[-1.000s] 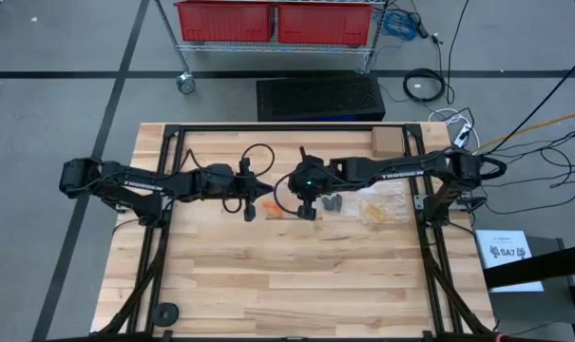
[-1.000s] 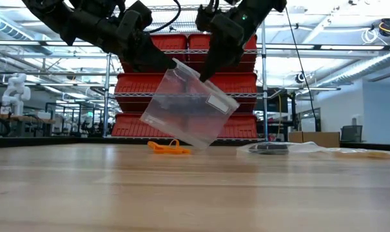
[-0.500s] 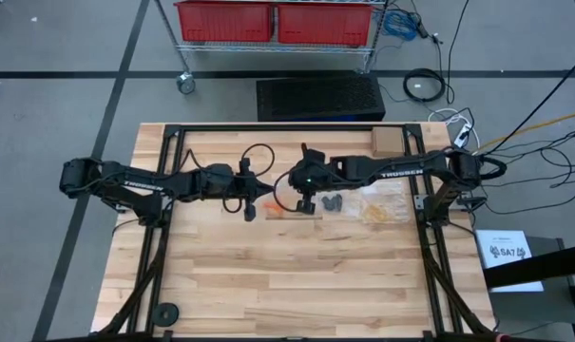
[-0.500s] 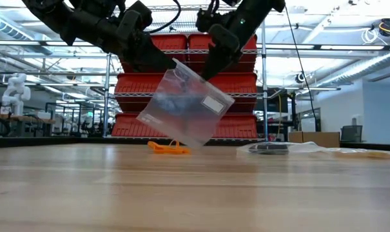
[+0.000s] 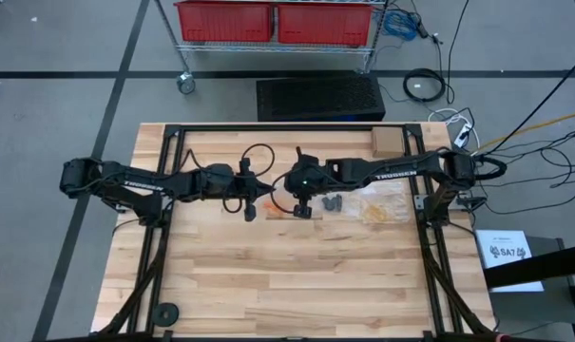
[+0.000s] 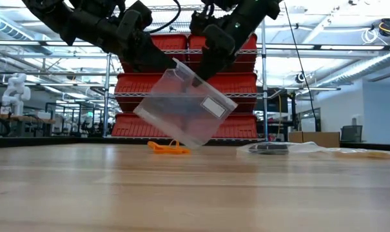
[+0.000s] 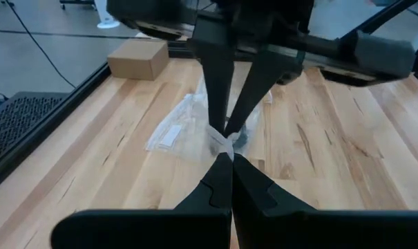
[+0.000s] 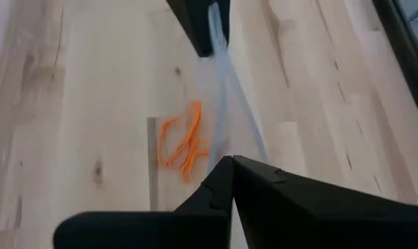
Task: Sort rubber bands
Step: Open the transparent zip bag
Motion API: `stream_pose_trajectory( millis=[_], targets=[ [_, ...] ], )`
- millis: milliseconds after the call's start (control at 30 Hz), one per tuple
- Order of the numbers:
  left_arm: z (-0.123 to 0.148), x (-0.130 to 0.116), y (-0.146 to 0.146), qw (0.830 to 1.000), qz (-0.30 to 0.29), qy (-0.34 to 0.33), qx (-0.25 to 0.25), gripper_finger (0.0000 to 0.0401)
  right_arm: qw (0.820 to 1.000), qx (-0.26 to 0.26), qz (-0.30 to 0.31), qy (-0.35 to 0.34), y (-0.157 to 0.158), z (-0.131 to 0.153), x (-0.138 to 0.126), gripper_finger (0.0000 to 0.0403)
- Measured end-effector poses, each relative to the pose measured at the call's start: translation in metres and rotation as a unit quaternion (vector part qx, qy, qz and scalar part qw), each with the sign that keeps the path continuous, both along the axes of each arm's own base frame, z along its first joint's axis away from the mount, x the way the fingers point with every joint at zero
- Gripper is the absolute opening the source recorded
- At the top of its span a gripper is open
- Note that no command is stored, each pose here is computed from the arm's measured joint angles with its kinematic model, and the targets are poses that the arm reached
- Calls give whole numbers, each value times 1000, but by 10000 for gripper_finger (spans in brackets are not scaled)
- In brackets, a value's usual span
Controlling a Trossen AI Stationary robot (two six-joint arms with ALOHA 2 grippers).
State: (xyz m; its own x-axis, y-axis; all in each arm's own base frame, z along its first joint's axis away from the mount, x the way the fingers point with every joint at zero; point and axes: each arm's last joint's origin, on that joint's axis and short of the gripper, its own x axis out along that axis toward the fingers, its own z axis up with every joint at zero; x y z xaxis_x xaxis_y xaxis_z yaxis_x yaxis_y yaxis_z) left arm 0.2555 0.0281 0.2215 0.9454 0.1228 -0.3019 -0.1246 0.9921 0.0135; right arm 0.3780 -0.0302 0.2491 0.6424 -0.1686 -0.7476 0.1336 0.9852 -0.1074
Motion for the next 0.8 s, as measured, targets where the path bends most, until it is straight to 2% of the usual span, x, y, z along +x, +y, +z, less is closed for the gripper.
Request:
stream_pose_trajectory(
  millis=[100,200,267,333,433,567,667,800],
  targets=[
    [0,0,0,1000,0,0,1,0,1000,-3,2,-14,0,-3,6,0],
    [0,0,1,1000,1,1,3,0,1000,-20,3,6,-1,-9,6,0],
    [0,0,1,1000,2,2,0,0,998,-48,-19,45,-3,-15,0,0],
    [-1,0,0,1000,1,5,-1,0,996,-62,-46,53,-6,-20,-4,0],
    [-4,-1,-1,1000,1,18,-12,0,998,-31,-43,39,-8,-33,-9,0],
    [-5,-1,-5,1000,-4,27,-16,0,999,26,8,-17,0,-51,-9,0],
    [-5,-1,-6,999,-8,26,-16,0,997,40,30,-53,6,-53,-7,0],
    [-5,-1,-6,1000,-7,25,-16,0,996,41,31,-71,8,-50,-4,0]
  ],
)
